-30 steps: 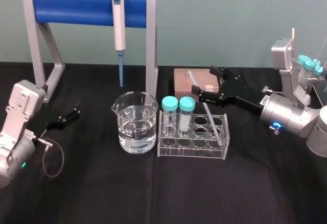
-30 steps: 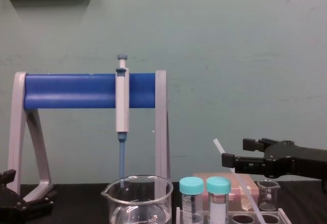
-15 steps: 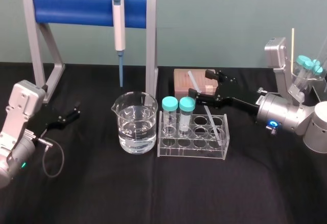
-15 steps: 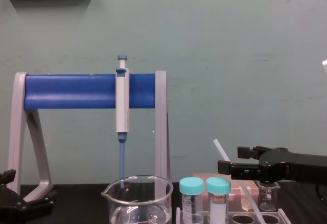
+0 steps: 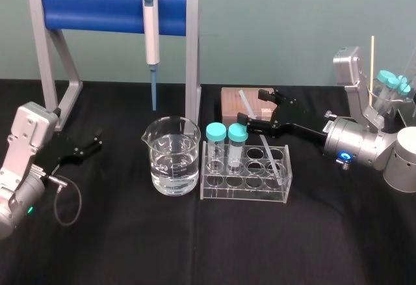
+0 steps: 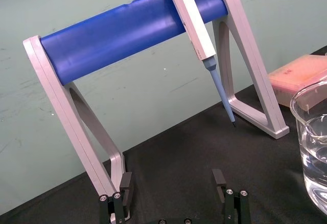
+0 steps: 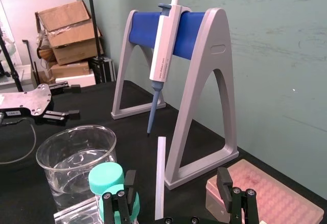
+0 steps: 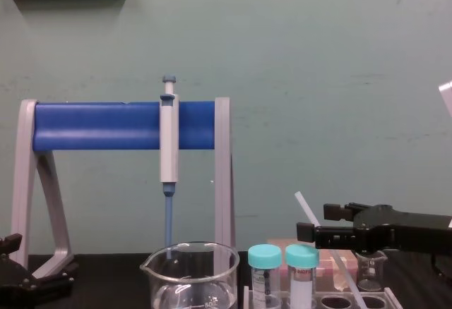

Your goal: Pick up the stirring rod with one hand, then place it down.

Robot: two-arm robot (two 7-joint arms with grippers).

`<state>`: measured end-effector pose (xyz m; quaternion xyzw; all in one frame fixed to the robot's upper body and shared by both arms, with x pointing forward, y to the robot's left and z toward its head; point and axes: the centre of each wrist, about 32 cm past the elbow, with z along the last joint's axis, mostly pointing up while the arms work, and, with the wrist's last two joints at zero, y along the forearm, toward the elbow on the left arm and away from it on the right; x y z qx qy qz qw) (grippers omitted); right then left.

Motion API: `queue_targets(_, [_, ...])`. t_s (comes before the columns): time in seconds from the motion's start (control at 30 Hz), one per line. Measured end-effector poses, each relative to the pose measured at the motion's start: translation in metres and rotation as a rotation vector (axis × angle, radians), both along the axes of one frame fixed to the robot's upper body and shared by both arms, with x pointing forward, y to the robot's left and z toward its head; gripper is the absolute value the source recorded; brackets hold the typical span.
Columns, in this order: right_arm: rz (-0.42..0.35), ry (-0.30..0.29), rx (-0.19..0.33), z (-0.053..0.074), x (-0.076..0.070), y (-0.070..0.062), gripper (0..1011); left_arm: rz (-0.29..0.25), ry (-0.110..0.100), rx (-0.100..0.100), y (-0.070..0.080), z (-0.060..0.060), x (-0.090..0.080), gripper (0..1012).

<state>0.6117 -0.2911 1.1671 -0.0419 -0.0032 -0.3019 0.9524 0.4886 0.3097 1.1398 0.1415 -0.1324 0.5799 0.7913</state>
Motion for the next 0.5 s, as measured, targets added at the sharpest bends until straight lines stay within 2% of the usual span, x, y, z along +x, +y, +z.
queue_targets(0.5, [-0.001,-0.005,0.001,0.0004,0.0005,0.0002,1000,0.000,0.000,0.000,0.0000,0.0000,0.0000,1000])
